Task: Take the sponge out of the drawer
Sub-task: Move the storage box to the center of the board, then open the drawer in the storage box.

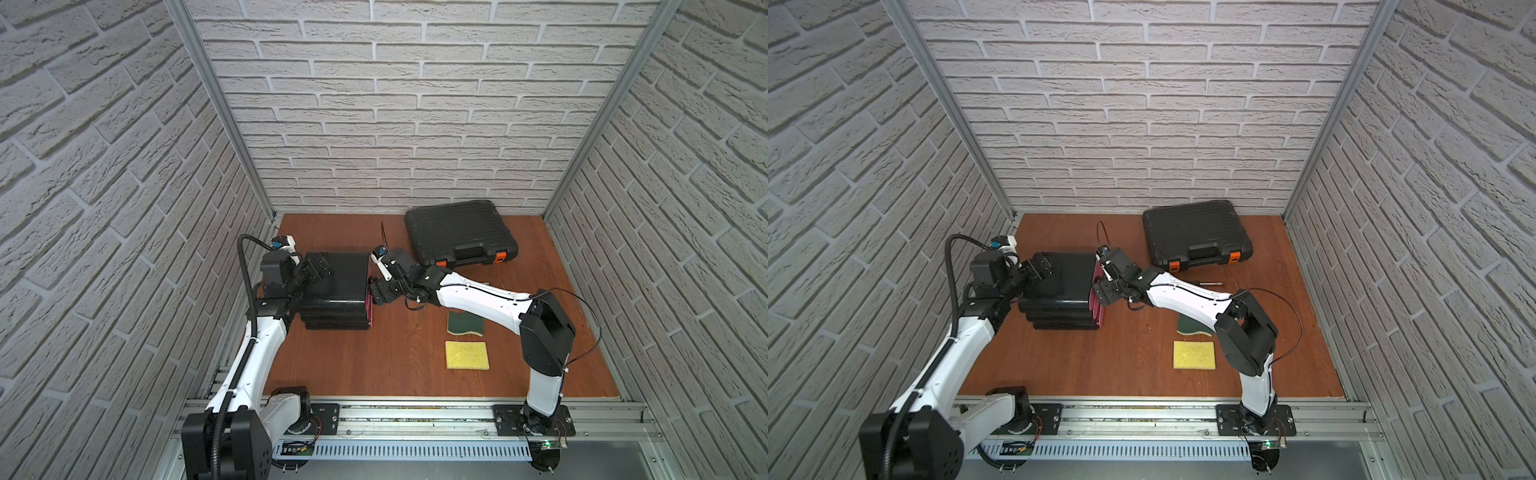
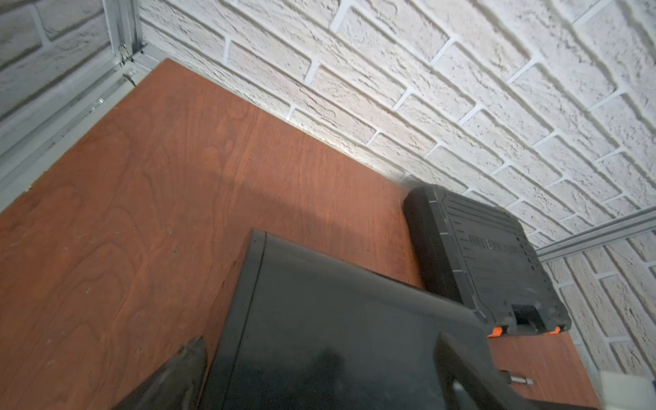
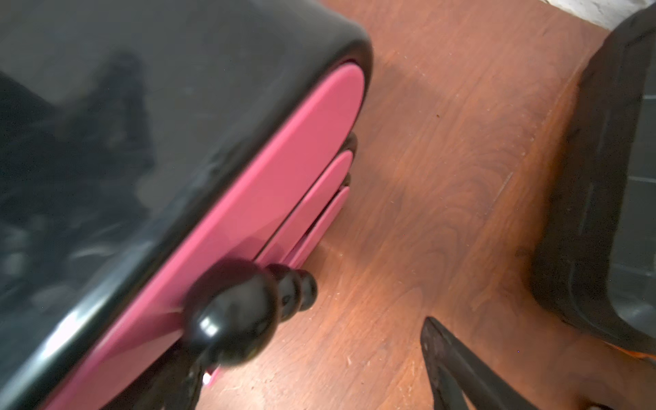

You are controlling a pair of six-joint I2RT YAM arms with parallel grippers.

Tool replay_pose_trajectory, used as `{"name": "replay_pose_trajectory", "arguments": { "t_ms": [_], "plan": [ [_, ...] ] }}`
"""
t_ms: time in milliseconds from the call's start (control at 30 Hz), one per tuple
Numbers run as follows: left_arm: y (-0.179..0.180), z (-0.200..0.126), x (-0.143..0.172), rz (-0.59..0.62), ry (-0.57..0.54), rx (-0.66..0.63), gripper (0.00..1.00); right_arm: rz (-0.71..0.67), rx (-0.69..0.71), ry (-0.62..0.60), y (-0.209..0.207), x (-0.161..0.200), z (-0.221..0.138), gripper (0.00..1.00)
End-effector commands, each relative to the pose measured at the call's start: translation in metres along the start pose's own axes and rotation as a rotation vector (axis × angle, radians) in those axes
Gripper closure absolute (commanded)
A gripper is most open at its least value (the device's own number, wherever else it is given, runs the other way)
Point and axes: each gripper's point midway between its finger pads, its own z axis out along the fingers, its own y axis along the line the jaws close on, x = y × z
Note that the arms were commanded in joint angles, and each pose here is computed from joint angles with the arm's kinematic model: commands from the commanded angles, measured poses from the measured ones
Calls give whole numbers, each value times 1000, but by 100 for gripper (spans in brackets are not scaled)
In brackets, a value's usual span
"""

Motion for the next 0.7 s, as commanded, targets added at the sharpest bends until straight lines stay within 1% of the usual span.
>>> {"name": "replay_pose_trajectory", "arguments": {
  "t_ms": [0, 100, 200, 267, 333, 367, 433, 533, 667],
  "plan": [
    [-14, -30, -39, 33, -124, -16, 2, 5, -113, -194, 20, -44, -47, 8],
    [-19, -45, -51, 36, -158, -19, 2, 19, -124, -202, 15, -37, -58, 9],
    [-41, -57, -50, 18, -147, 79, 2, 58, -160, -198, 8, -30, -64, 12],
    [-68, -63, -43, 19, -131, 213, 2, 88, -219, -191, 8, -25, -64, 15],
    [-95, -67, -31, 25, -88, 354, 2, 116, -285, -189, 8, -21, -62, 19],
    [-108, -69, -23, 29, -59, 420, 2, 130, -336, -196, 9, -20, -61, 20],
    [-127, -70, -9, 46, -9, 511, 2, 149, -442, -211, 13, -18, -57, 24],
    [-135, -65, 6, 55, 33, 545, 2, 150, -528, -218, 16, -12, -48, 29],
    [-130, -50, 23, 31, 80, 537, 2, 143, -555, -189, 20, -5, -30, 34]
  ]
}}
